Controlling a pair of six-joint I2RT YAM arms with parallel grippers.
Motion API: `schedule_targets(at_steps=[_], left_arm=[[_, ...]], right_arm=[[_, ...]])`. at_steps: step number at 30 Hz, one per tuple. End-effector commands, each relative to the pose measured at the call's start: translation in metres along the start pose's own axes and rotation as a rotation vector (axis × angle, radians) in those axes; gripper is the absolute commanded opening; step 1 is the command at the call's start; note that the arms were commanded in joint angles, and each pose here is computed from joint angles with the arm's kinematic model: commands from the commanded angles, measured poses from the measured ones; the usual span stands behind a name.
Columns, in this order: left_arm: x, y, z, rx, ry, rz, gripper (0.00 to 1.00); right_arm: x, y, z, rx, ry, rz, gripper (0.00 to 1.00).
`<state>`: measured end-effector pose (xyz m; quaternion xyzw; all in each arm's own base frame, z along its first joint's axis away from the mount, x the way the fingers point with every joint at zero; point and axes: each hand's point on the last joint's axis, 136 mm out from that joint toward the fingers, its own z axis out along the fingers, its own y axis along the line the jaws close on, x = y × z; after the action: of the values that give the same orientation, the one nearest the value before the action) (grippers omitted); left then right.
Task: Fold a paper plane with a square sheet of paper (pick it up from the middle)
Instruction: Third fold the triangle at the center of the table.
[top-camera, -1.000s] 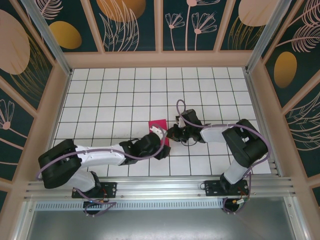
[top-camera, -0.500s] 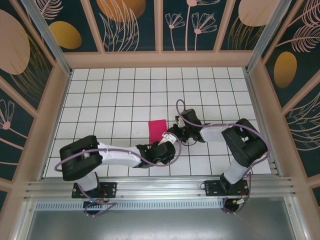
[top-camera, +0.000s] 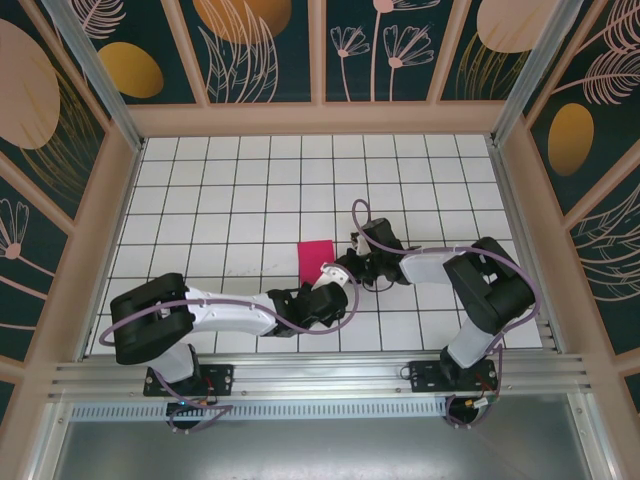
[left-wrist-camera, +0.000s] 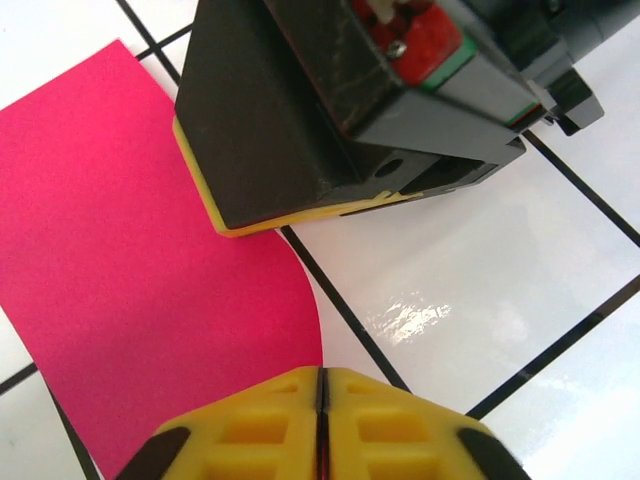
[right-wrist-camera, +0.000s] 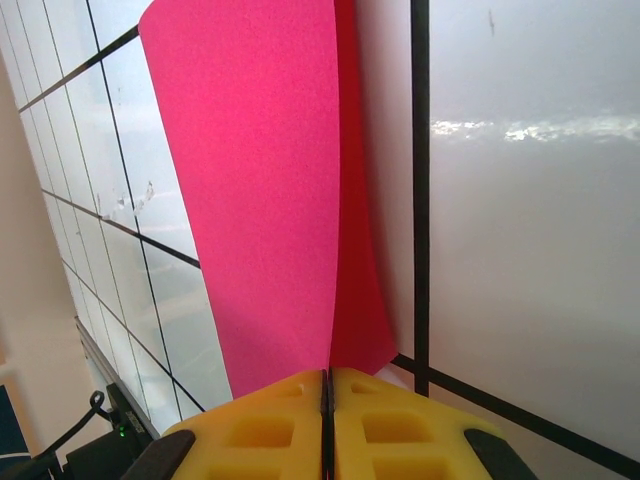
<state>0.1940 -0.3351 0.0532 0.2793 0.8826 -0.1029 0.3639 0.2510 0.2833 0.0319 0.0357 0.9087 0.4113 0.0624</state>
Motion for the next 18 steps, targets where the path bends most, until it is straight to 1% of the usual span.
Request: schedule_targets(at_steps=[1, 8, 12, 14, 15, 18], left_arm=[[0.000, 0.005, -0.004, -0.021, -0.012, 0.004, 0.00], [-0.003, 0.005, -0.007, -0.016, -0.023, 0.000, 0.00], [-0.002, 0.006, -0.009, 0.000, -0.033, -0.008, 0.00], [-0.001, 0.007, -0.011, 0.007, -0.040, -0.017, 0.00], [-0.002, 0.007, -0.012, 0.013, -0.043, -0.022, 0.00], [0.001, 0.007, -0.013, 0.025, -0.044, -0.030, 0.00]], right_arm=[[-0.005, 0.000, 0.000, 0.011, -0.005, -0.009, 0.12], [-0.006, 0.002, -0.001, 0.003, -0.009, -0.015, 0.13], [-0.013, 0.011, -0.012, -0.006, -0.050, -0.042, 0.19], [-0.020, 0.011, -0.020, 0.015, -0.079, -0.047, 0.22], [-0.024, 0.010, -0.025, 0.025, -0.097, -0.047, 0.26], [-0.029, 0.012, -0.030, 0.016, -0.122, -0.051, 0.28]])
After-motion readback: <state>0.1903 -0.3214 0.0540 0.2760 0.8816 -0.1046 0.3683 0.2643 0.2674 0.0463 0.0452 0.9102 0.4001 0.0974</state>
